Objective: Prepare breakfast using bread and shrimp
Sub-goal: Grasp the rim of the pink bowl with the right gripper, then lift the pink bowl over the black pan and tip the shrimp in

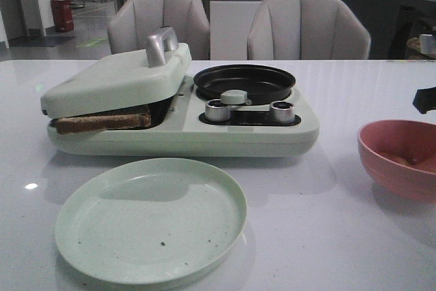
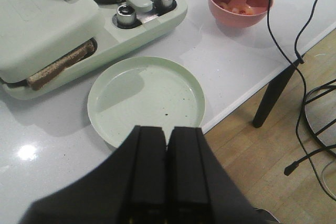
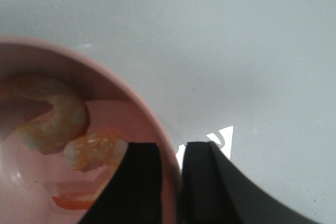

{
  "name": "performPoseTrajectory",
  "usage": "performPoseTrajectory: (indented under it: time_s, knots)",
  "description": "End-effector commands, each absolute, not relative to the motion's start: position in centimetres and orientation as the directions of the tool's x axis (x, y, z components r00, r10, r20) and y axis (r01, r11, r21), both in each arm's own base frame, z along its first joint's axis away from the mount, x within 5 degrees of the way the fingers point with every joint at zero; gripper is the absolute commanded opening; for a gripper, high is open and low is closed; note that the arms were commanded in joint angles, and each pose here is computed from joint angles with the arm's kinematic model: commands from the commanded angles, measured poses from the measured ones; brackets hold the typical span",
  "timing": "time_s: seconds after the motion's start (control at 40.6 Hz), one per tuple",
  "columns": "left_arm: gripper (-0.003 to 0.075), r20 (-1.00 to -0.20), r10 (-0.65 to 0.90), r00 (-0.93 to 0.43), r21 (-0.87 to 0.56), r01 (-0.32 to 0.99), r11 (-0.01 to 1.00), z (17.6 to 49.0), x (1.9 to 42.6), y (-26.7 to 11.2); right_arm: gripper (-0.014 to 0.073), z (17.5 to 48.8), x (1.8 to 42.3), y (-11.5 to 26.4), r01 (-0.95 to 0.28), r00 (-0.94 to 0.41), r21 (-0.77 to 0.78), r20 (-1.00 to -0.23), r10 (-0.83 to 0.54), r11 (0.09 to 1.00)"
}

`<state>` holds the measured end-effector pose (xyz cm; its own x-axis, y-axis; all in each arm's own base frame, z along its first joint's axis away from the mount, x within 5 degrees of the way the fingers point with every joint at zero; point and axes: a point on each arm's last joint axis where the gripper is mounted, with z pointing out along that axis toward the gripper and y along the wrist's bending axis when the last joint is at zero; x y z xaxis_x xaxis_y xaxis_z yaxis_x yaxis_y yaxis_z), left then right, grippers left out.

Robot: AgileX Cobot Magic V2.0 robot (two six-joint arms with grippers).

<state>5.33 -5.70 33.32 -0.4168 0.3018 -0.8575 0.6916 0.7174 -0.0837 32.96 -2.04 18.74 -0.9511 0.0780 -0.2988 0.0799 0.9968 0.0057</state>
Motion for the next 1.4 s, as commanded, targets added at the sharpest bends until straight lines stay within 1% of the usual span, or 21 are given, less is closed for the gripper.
performPoseTrajectory:
  time_s: [0.0,0.049,0.172,0.222,0.271,0.345,0.468,0.591,0.64,0.739,0.812,0.911,1.034,1.157,1.206,1.28,1.379]
  knots:
    - [0.0101,-0.898,0.232,-0.374,-0.100,0.687,0.720,34.6,5.5,-5.9,0.0130,21.0,33.5,-2.3,0.082,-0.915,0.006,-0.396,0.078,0.997]
    - [0.0101,-0.898,0.232,-0.374,-0.100,0.687,0.720,34.6,5.5,-5.9,0.0095,21.0,33.5,-2.3,0.082,-0.915,0.006,-0.396,0.078,0.997]
    - [0.0101,-0.898,0.232,-0.374,-0.100,0.687,0.720,34.6,5.5,-5.9,0.0041,21.3,33.5,-2.2,0.077,-0.910,0.006,-0.408,0.073,0.997]
    - [0.0101,-0.898,0.232,-0.374,-0.100,0.687,0.720,34.6,5.5,-5.9,0.0038,21.9,33.5,-1.9,0.071,-0.900,0.006,-0.431,0.066,0.997]
    - [0.0101,-0.898,0.232,-0.374,-0.100,0.687,0.720,34.6,5.5,-5.9,0.0038,22.9,33.4,-1.6,0.057,-0.881,0.000,-0.470,0.050,0.998]
    - [0.0101,-0.898,0.232,-0.374,-0.100,0.687,0.720,34.6,5.5,-5.9,0.0042,24.9,33.4,-0.9,0.028,-0.838,-0.009,-0.545,0.019,1.000]
    - [0.0101,-0.898,0.232,-0.374,-0.100,0.687,0.720,34.6,5.5,-5.9,0.0045,29.7,33.6,1.4,-0.068,-0.733,-0.081,-0.673,-0.105,0.994]
    - [0.0101,-0.898,0.232,-0.374,-0.100,0.687,0.720,34.6,5.5,-5.9,0.0045,33.7,34.1,3.9,-0.142,-0.643,-0.165,-0.735,-0.218,0.976]
    - [0.0101,-0.898,0.232,-0.374,-0.100,0.687,0.720,34.6,5.5,-5.9,0.0045,35.5,34.4,5.0,-0.146,-0.605,-0.195,-0.758,-0.243,0.970]
    - [0.0101,-0.898,0.232,-0.374,-0.100,0.687,0.720,34.6,5.5,-5.9,0.0045,37.9,35.2,7.2,-0.123,-0.542,-0.261,-0.791,-0.285,0.957]
    - [0.0101,-0.898,0.232,-0.374,-0.100,0.687,0.720,34.6,5.5,-5.9,0.0045,39.3,35.8,8.9,-0.099,-0.487,-0.344,-0.801,-0.347,0.934]
    - [0.0101,-0.898,0.232,-0.374,-0.100,0.687,0.720,34.6,5.5,-5.9,0.0045,40.6,36.5,11.1,-0.049,-0.415,-0.475,-0.791,-0.450,0.879]
    - [0.0101,-0.898,0.232,-0.374,-0.100,0.687,0.720,34.6,5.5,-5.9,0.0045,41.5,37.5,13.7,0.051,-0.325,-0.588,-0.774,-0.543,0.808]
    - [0.0101,-0.898,0.232,-0.374,-0.100,0.687,0.720,34.6,5.5,-5.9,0.0045,41.6,38.1,15.7,0.146,-0.226,-0.651,-0.755,-0.616,0.745]
    - [0.0101,-0.898,0.232,-0.374,-0.100,0.687,0.720,34.6,5.5,-5.9,0.0045,41.5,38.3,16.4,0.188,-0.189,-0.654,-0.756,-0.627,0.732]
    - [0.0101,-0.898,0.232,-0.374,-0.100,0.687,0.720,34.6,5.5,-5.9,0.0045,41.4,38.6,17.2,0.253,-0.135,-0.680,-0.729,-0.671,0.688]
    - [0.0101,-0.898,0.232,-0.374,-0.100,0.687,0.720,34.6,5.5,-5.9,0.0045,41.1,39.0,17.8,0.314,-0.097,-0.701,-0.695,-0.712,0.641]
